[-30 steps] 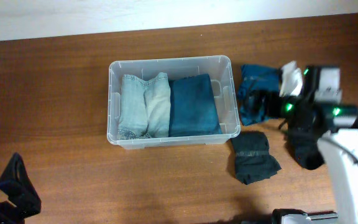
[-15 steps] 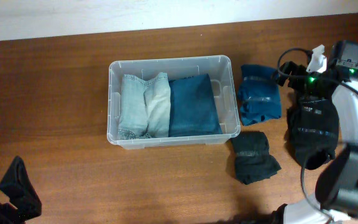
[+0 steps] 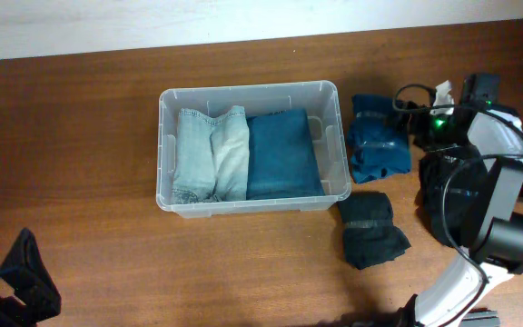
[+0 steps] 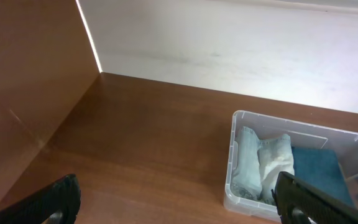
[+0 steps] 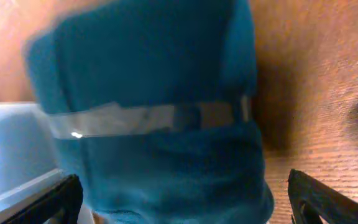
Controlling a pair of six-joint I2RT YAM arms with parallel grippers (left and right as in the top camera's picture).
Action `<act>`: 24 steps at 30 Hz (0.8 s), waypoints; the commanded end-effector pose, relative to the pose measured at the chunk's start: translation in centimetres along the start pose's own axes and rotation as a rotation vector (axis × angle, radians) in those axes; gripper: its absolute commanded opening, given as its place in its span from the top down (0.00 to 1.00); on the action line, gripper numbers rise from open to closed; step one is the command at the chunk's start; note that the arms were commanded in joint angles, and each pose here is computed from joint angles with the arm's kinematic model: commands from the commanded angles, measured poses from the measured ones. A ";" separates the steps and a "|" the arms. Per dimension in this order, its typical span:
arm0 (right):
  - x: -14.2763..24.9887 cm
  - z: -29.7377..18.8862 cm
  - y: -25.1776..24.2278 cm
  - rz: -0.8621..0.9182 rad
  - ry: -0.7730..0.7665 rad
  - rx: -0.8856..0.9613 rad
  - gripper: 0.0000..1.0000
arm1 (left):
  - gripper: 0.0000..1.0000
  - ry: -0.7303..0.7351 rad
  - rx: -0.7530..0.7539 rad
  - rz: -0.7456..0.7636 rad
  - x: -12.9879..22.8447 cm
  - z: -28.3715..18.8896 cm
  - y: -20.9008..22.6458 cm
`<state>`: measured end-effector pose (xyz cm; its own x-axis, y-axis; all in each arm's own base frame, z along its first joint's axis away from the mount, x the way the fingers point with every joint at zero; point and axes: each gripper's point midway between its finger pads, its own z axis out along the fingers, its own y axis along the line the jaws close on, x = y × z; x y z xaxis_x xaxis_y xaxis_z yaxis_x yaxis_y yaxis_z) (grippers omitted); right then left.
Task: Pack container
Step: 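Grasp the folded teal sweater with the right gripper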
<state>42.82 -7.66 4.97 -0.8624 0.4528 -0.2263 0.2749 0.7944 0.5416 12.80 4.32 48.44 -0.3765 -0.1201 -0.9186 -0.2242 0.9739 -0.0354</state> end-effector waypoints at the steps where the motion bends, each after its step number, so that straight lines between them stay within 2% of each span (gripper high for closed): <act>1: 0.1 0.5 -0.5 -0.036 0.020 0.000 0.02 | 0.00 -0.001 -0.008 -0.010 -0.1 0.0 0.1; 6: 1.5 2.2 -0.7 -0.014 0.084 -0.052 0.02 | 0.00 -0.001 -0.008 -0.010 -0.1 0.0 0.1; 10: 2.5 3.3 1.4 -0.037 0.126 -0.247 0.00 | 0.00 -0.001 -0.008 -0.010 -0.1 0.0 0.1; 15: 2.7 3.7 1.2 -0.029 0.135 -0.245 0.23 | 0.00 -0.001 -0.008 -0.010 -0.1 0.0 0.1; 16: 2.8 3.7 1.2 -0.026 0.136 -0.244 0.37 | 0.00 -0.001 -0.008 -0.010 -0.1 0.0 0.1; 18: 2.8 3.5 1.3 -0.001 0.141 -0.246 0.51 | 0.00 -0.001 -0.008 -0.010 -0.1 0.0 0.1; 21: 2.5 2.6 2.0 0.005 0.133 -0.255 0.59 | 0.00 -0.001 -0.008 -0.010 -0.1 0.0 0.1; 24: 1.7 0.8 3.9 -0.027 0.093 -0.301 0.62 | 0.00 -0.001 -0.008 -0.010 -0.1 0.0 0.1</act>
<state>42.29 -4.26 3.11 -0.9124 0.3880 -0.1302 0.1827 0.6708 0.7188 12.80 4.32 48.44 -0.3765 -0.1201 -0.9186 -0.2242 0.9739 -0.0354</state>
